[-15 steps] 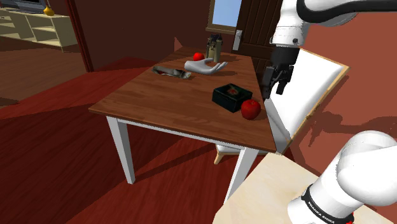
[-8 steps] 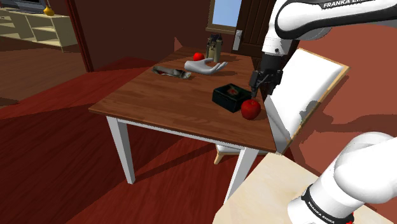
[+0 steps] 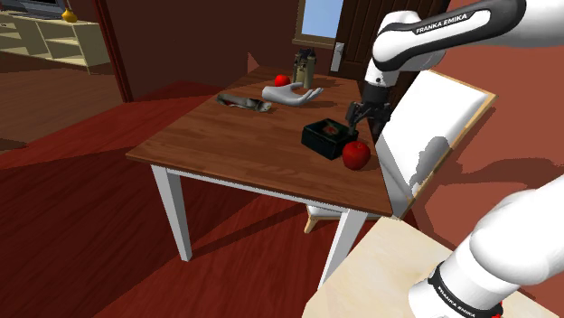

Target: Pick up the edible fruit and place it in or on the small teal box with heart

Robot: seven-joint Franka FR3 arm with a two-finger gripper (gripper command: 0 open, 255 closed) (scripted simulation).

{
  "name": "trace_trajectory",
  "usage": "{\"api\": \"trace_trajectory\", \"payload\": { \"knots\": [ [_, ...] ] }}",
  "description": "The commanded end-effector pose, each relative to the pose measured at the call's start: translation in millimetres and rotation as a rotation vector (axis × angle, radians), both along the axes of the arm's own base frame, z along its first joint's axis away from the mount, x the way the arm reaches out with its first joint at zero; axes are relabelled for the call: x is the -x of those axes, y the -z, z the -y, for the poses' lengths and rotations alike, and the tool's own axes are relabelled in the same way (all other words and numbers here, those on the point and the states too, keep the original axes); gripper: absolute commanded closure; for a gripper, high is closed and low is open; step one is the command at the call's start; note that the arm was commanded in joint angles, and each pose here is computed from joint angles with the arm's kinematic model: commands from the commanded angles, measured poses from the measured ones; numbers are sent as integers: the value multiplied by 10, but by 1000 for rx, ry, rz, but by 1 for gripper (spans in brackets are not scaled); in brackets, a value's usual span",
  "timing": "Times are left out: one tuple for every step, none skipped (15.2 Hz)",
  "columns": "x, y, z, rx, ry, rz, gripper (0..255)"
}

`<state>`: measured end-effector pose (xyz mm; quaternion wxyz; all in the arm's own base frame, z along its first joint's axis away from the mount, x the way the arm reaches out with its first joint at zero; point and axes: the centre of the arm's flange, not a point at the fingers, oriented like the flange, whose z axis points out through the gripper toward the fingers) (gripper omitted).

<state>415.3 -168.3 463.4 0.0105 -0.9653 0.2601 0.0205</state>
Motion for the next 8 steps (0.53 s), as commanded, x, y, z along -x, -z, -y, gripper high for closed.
{"api": "trace_trajectory", "payload": {
  "knots": [
    [-72,129,209,14,55,10,0],
    [-112,176,314,21,82,15,0],
    [-150,222,420,27,109,20,0],
    [-184,266,527,34,135,24,0],
    [-208,299,606,38,155,28,0],
    [-208,352,607,38,155,28,0],
    [-208,404,607,38,155,28,0],
    [-207,457,607,38,155,28,0]
  ]
}}
